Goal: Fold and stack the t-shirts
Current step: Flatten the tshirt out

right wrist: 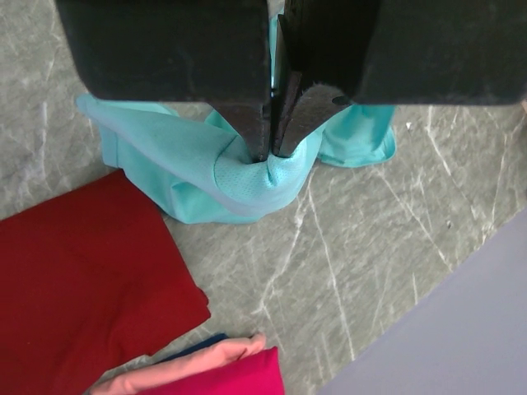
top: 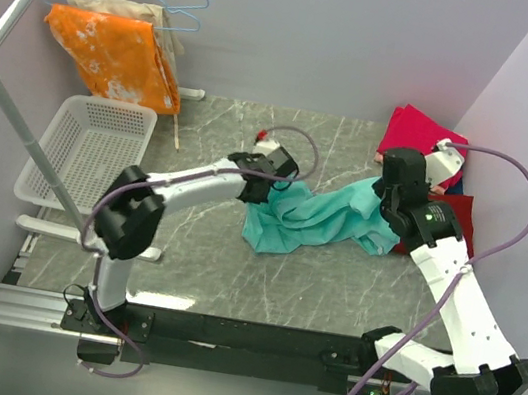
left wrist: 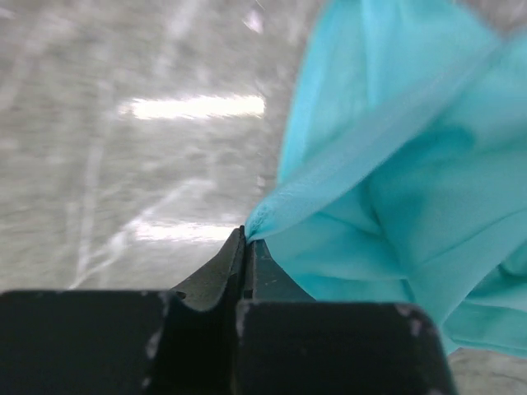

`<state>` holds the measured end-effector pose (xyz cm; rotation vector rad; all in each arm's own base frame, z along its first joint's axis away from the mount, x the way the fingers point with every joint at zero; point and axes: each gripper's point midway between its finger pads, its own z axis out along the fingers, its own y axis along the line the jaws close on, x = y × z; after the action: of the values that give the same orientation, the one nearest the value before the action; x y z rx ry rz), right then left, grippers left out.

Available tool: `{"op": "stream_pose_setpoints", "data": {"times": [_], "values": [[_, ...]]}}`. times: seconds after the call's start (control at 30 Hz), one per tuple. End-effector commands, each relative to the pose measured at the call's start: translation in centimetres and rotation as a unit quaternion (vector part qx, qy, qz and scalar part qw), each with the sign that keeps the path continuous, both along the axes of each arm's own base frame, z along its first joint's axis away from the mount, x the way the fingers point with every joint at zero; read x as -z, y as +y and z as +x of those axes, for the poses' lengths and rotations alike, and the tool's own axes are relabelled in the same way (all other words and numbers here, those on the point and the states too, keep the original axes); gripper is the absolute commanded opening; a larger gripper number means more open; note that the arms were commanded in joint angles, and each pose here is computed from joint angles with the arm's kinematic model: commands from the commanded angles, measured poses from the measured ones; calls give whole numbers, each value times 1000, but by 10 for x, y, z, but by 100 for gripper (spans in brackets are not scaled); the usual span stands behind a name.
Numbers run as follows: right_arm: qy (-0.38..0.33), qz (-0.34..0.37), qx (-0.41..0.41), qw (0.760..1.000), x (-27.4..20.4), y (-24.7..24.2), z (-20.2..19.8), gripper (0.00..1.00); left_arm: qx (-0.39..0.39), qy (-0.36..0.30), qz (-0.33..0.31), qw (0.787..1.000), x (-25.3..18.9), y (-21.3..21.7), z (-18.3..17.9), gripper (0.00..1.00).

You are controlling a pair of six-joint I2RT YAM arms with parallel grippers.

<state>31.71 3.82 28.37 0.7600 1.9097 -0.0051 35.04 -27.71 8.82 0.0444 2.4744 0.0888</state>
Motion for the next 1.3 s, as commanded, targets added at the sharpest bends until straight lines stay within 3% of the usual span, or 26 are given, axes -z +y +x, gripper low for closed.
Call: {"op": "stream_pose_setpoints", "data": {"times": [0.0, 0.23, 0.43, 0.73, 1.03, 1.27], "values": [[-28, 1, 15, 999, -15, -11, 4, 0, -69, -73, -24, 995, -73, 47, 11, 1], [-41, 2, 16, 999, -29, -20, 3, 0, -127, -110, -34, 985, -122, 99, 20, 1], [-74, -3, 15, 997, -62, -30, 1, 0, -169, -183, -50, 967, -199, 150, 18, 1], [-146, -6, -2, 989, -137, -37, -14, 0, -206, -273, -57, 938, -298, 212, -25, 1], [-209, 14, -35, 977, -185, -32, -37, 0, -198, -335, -107, 915, -355, 235, -66, 1], [-247, 6, -25, 969, -212, -34, -26, 0, -242, -360, -59, 899, -368, 252, -57, 1]]}}
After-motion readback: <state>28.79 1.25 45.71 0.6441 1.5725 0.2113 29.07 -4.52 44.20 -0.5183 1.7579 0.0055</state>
